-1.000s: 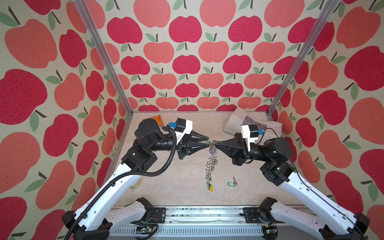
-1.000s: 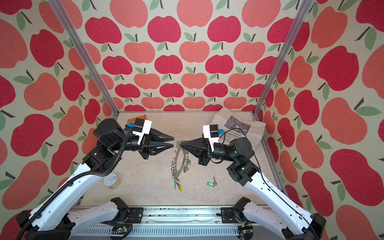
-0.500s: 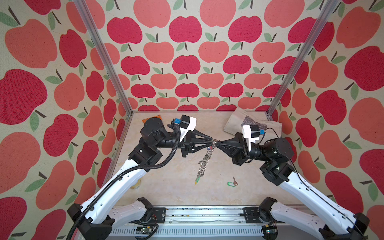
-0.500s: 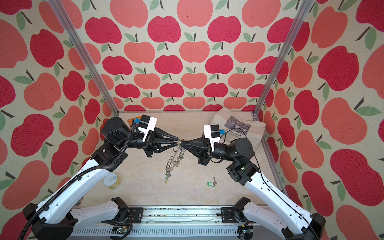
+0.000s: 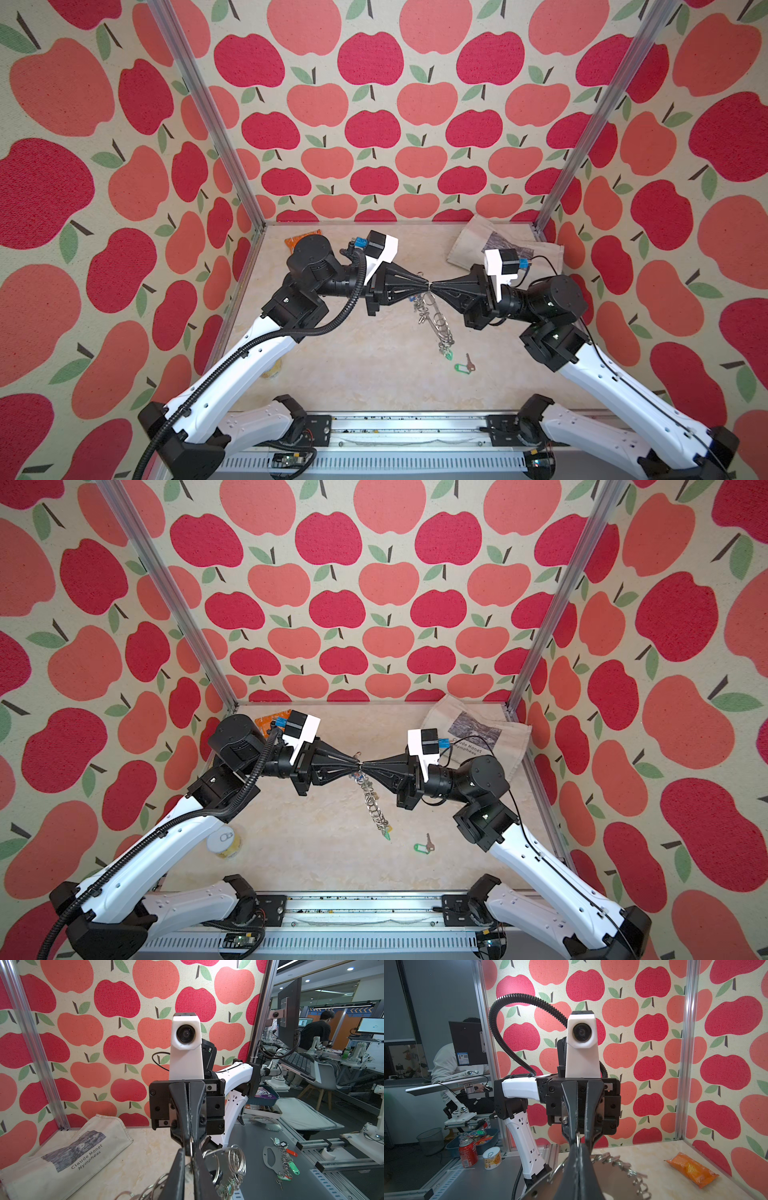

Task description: Put the keys on the keyring

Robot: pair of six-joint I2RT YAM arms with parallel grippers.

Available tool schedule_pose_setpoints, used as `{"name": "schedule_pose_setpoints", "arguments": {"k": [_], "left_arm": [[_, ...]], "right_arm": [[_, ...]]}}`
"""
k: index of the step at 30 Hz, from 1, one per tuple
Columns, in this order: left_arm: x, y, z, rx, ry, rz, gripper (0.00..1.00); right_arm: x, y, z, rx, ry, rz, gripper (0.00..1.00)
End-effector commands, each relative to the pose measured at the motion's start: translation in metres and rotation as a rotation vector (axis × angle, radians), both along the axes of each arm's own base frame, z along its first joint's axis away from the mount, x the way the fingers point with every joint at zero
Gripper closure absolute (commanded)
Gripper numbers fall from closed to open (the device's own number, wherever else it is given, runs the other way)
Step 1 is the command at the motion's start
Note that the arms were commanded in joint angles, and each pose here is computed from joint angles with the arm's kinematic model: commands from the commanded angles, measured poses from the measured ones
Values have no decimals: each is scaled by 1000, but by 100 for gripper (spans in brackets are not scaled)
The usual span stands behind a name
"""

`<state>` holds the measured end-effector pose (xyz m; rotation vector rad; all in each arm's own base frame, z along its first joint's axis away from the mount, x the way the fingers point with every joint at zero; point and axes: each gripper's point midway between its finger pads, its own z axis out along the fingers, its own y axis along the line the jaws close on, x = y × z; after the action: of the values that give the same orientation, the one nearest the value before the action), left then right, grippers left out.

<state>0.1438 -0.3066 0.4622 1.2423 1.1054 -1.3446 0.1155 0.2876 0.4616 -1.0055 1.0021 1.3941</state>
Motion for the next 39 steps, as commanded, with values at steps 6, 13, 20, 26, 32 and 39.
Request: {"name": "schedule_pose_setpoints", "arguments": {"k": [6, 13, 20, 26, 32, 39], "left_arm": [[-7, 0, -4, 8, 8, -29, 97], [-8, 2, -4, 6, 4, -28, 86], [-9, 2, -6, 7, 10, -29, 85], [-8, 2, -9, 9, 17, -26, 88], [-7, 2, -8, 7, 10, -19, 100], [-2, 2, -5, -5, -10, 22, 99]], "right_arm": [[-2, -8, 18, 59, -56, -33, 100], [-1, -8, 21, 69, -60, -39, 100], [0, -9, 23, 74, -63, -49, 100], [1, -11, 24, 86, -66, -65, 100], [2, -10, 23, 88, -56, -54, 100], [2, -7, 15, 71, -33, -43, 100]]}}
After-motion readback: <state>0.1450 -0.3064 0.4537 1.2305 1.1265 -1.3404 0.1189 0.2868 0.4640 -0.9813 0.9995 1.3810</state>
